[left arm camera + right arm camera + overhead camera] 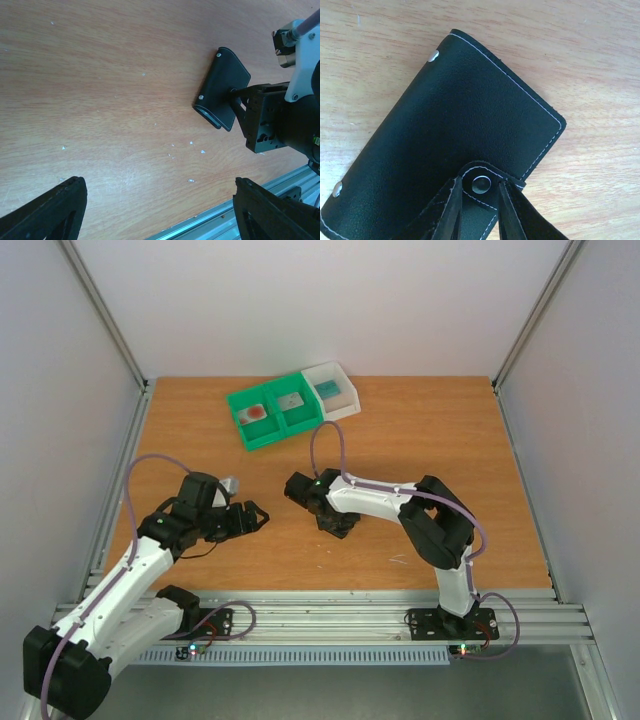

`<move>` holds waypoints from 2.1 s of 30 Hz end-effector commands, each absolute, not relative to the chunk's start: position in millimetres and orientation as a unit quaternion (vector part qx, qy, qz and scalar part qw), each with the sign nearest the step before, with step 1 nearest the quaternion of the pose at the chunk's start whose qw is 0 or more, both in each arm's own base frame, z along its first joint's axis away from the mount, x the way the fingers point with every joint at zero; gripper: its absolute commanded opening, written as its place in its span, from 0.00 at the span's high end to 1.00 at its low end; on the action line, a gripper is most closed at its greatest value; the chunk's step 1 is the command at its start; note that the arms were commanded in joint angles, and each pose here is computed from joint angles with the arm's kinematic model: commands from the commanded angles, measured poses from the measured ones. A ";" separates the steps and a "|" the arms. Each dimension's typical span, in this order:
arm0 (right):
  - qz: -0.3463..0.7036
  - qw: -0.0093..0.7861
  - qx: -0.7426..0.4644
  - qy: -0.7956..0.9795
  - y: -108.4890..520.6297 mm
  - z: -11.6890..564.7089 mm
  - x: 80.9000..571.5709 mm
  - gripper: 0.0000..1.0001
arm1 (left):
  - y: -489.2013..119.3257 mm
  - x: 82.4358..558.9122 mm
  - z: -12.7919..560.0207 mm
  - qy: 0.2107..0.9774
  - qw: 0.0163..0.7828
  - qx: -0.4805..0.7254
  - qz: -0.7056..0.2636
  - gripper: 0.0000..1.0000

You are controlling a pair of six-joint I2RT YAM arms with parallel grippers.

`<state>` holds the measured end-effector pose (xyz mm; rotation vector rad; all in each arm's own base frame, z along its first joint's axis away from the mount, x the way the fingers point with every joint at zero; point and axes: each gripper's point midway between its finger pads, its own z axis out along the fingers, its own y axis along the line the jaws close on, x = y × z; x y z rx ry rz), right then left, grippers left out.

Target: Take the credit cards out of the card holder

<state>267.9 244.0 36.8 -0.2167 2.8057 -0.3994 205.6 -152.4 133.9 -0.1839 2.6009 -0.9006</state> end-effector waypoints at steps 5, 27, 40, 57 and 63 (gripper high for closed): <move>-0.155 0.153 -0.061 0.974 242.1 24.8 275.8 0.76 | -156.3 208.4 135.8 0.920 0.202 -0.058 -0.332 0.19; -0.129 0.175 -0.058 0.974 249.4 38.5 282.5 0.77 | -157.0 209.7 136.0 0.919 0.202 -0.061 -0.334 0.19; -0.079 0.175 -0.030 0.981 252.1 47.6 288.7 0.76 | -157.2 210.1 135.8 0.919 0.202 -0.061 -0.334 0.19; -0.081 0.133 -0.002 0.988 239.7 25.1 276.6 0.72 | -156.8 209.6 133.7 0.919 0.201 -0.061 -0.333 0.19; -0.065 0.116 0.008 0.991 241.5 19.6 267.6 0.71 | -156.8 209.4 134.9 0.919 0.202 -0.061 -0.334 0.19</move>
